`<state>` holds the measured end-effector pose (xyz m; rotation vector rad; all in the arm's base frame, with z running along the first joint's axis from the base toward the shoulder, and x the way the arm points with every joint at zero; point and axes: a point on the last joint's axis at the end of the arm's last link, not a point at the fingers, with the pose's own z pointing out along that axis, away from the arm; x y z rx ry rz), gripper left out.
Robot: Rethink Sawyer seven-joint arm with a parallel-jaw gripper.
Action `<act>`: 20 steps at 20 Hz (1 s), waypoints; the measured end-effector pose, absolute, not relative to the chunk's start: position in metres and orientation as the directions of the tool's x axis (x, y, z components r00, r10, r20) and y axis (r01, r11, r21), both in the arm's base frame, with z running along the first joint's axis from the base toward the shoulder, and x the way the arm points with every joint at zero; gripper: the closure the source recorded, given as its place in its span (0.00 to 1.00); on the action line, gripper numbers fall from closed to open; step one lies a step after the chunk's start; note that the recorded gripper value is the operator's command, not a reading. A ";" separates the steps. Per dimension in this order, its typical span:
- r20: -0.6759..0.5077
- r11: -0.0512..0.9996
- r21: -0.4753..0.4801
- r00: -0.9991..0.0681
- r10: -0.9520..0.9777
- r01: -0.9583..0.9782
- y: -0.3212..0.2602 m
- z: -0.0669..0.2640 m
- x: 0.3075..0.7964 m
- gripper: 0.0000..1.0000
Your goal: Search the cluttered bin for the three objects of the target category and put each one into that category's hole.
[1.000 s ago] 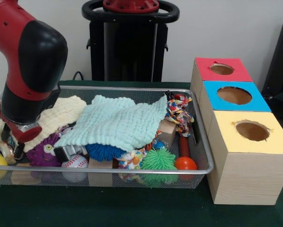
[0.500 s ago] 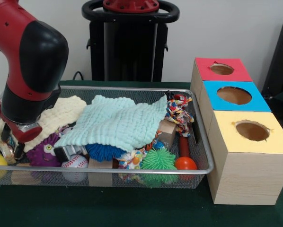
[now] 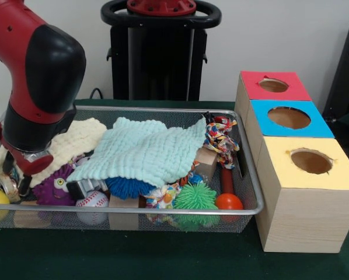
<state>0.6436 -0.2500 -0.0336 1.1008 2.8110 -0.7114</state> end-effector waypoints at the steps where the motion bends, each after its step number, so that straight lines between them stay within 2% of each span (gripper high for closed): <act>1: -0.199 0.643 -0.402 -0.747 0.634 0.652 -0.249 -0.033 0.643 1.00; 10: -0.200 0.639 -0.401 -0.743 0.639 0.657 -0.247 -0.026 0.640 1.00; 20: -0.242 0.634 -0.374 -0.731 0.638 0.677 -0.249 0.007 0.655 1.00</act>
